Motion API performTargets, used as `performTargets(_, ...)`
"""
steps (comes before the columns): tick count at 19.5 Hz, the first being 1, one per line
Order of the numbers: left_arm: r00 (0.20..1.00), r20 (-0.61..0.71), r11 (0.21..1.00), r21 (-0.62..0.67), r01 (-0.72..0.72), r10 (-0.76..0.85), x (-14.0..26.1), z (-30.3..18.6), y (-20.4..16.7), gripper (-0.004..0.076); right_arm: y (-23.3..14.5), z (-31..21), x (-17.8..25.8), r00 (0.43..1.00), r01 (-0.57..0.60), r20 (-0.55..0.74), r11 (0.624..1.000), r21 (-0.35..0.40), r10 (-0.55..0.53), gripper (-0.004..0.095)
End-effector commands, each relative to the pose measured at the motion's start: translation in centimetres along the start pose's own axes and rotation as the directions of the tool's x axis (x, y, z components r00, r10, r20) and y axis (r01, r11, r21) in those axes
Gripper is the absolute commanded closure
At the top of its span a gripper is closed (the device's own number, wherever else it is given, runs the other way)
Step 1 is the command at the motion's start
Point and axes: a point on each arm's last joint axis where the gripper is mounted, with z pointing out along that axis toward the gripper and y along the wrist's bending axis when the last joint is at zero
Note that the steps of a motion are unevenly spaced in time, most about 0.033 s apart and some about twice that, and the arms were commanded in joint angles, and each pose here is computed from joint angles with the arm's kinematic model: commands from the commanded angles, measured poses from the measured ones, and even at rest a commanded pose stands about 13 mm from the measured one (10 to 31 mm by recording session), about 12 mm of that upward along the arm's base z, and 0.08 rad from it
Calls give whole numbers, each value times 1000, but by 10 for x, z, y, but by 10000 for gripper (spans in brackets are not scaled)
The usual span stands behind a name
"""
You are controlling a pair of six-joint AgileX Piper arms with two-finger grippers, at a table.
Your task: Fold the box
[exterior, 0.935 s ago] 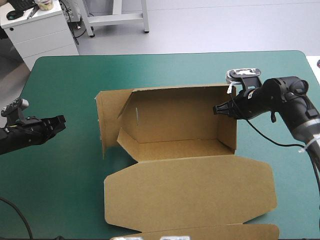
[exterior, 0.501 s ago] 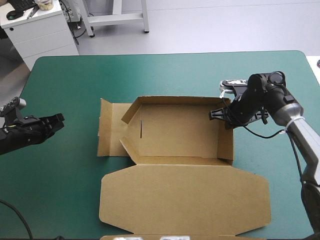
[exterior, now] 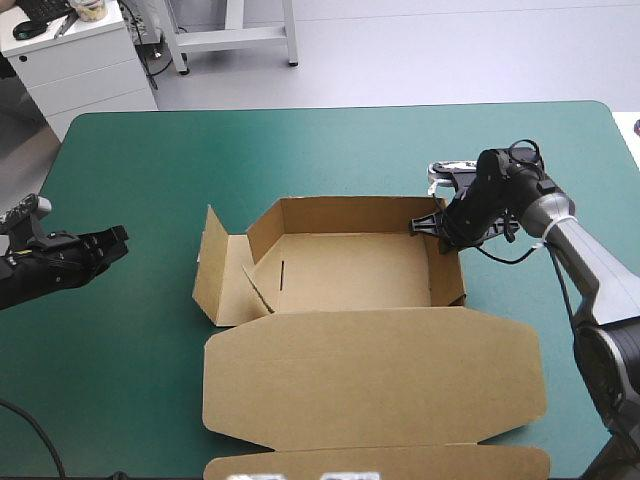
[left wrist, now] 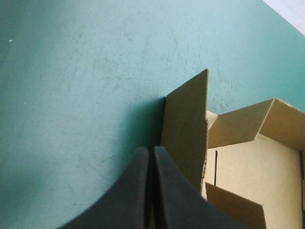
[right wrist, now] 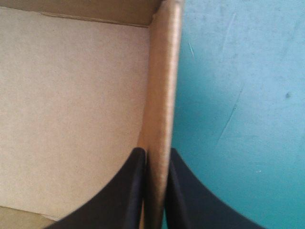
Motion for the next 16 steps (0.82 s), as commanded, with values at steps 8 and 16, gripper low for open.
performTargets(8,996,77,999,41,34,-37,-7,-10,-11,717,15,-88,-15,988,8,155,1000,-29,-3,125)
performTargets(16,995,89,999,36,38,-41,-8,-10,-10,717,15,-124,40,978,-57,197,998,-28,62,126)
